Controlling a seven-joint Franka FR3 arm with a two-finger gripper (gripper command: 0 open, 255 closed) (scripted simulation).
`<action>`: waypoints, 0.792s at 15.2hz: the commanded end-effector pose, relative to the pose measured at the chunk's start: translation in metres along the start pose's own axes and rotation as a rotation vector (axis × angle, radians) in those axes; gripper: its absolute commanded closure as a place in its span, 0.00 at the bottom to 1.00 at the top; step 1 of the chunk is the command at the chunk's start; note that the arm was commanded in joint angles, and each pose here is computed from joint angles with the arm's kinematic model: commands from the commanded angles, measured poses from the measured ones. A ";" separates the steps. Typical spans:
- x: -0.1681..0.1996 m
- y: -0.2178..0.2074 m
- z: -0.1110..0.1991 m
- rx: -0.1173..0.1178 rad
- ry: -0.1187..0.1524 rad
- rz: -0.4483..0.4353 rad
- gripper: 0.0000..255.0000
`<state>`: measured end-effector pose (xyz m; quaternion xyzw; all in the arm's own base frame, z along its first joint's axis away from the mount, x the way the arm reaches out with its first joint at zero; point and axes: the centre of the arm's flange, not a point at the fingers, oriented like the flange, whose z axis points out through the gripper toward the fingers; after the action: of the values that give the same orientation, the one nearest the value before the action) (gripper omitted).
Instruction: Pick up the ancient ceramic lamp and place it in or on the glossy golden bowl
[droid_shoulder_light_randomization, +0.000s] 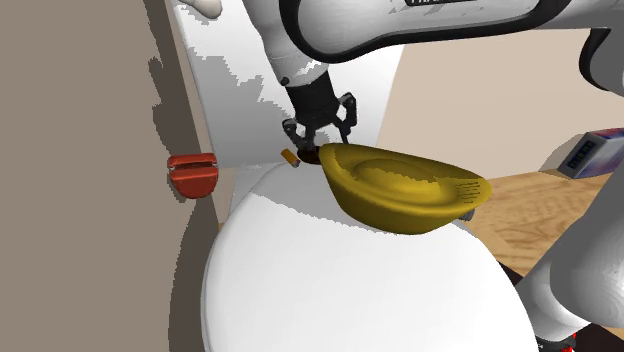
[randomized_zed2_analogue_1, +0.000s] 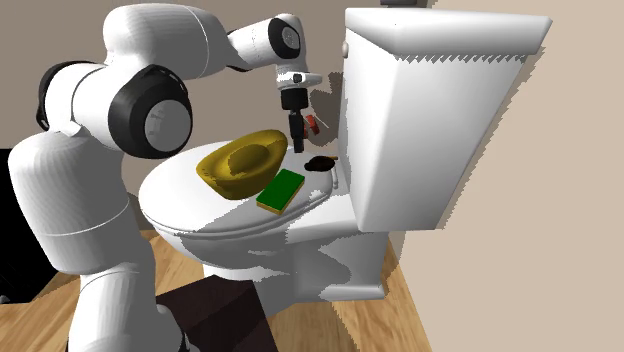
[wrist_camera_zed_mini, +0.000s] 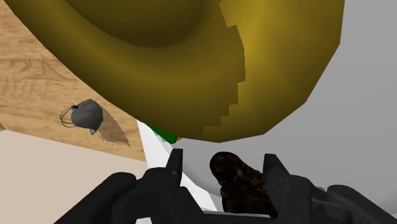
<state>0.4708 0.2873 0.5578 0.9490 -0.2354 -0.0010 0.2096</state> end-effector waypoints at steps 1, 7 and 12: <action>0.000 0.000 0.000 0.000 0.000 0.000 1.00; 0.000 0.000 0.000 0.000 0.000 0.000 1.00; 0.031 0.030 0.012 0.213 -0.021 -0.213 0.00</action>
<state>0.4777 0.2615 0.5612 0.9691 -0.1922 -0.0089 0.1541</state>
